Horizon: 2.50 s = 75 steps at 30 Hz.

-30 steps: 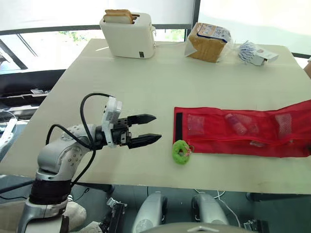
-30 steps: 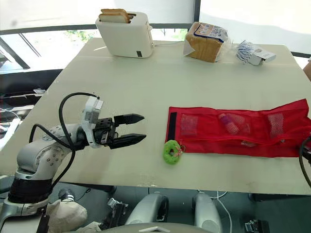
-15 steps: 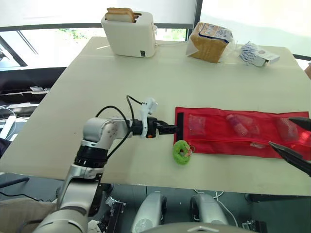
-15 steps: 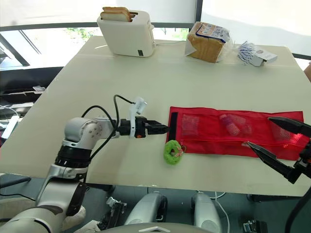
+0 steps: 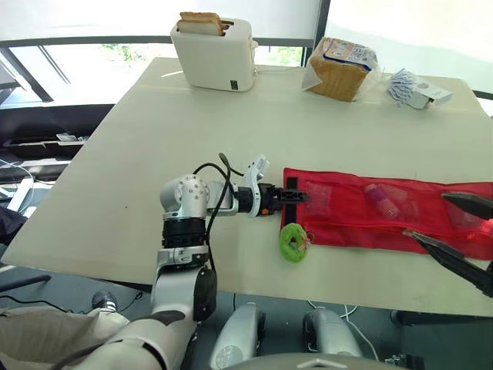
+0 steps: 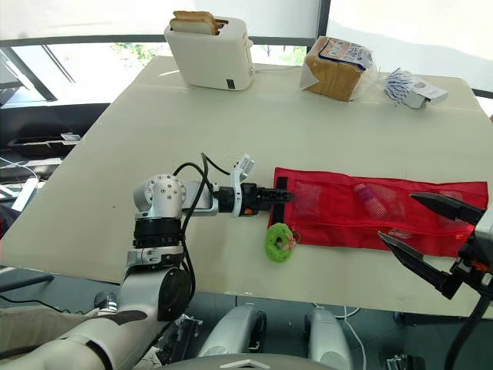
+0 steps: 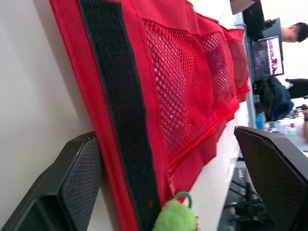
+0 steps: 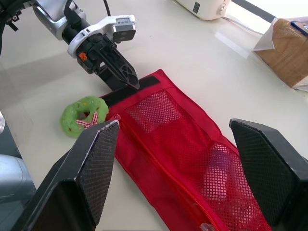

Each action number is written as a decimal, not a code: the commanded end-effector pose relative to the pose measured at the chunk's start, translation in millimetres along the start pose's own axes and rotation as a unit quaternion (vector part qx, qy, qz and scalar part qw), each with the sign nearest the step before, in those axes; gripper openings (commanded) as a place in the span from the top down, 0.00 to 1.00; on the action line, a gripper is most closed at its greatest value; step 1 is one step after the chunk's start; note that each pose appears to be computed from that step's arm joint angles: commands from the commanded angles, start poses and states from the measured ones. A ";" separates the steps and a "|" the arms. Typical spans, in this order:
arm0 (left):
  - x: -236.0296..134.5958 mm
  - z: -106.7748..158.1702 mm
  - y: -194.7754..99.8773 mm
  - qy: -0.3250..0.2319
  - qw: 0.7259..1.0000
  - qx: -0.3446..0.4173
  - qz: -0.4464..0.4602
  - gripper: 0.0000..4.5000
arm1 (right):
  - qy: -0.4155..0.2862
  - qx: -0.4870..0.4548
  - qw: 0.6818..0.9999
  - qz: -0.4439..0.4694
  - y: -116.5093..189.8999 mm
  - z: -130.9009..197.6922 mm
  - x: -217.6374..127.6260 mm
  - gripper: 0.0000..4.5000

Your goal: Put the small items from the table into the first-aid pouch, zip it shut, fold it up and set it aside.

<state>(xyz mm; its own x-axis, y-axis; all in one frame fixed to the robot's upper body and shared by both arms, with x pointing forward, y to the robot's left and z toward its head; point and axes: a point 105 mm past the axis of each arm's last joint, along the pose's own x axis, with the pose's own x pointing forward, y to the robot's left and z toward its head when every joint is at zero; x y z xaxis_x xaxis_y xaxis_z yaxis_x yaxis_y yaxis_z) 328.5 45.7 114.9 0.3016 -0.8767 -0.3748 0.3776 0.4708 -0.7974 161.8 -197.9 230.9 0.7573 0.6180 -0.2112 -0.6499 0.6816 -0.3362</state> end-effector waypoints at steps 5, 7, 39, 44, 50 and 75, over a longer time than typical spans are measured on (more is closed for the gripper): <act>-2.1 0.7 -2.0 -0.010 1.000 -0.021 -0.019 0.14 | -0.009 -0.002 1.000 0.009 6.9 3.2 7.8 0.14; -2.0 -1.6 -2.7 -0.007 1.000 -0.019 -0.023 0.27 | -0.013 0.003 1.000 0.014 9.4 3.7 10.5 0.14; -3.2 -0.8 -10.2 -0.031 0.999 -0.005 -0.022 1.00 | 0.097 0.049 0.983 0.151 72.3 -70.4 174.6 0.37; -5.2 -0.6 -7.4 -0.034 0.999 -0.005 -0.017 1.00 | 0.059 0.072 0.986 0.138 69.5 -61.0 178.0 0.85; -10.7 2.3 -1.0 -0.039 0.999 0.001 -0.004 1.00 | 0.029 0.122 0.988 0.087 55.0 -58.0 166.4 0.99; -126.8 63.5 88.7 -0.137 0.973 0.070 0.174 1.00 | 0.227 0.105 0.871 -0.424 -124.6 -128.4 -6.4 0.99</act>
<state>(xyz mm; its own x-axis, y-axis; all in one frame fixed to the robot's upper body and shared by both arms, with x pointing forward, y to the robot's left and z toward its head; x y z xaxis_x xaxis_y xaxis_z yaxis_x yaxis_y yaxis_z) 372.8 189.4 112.3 0.5952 -0.6579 -0.4614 0.3269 0.7227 -0.6090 248.0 -328.5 142.7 0.8880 -0.2785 -0.3658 0.1477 0.9263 -0.3465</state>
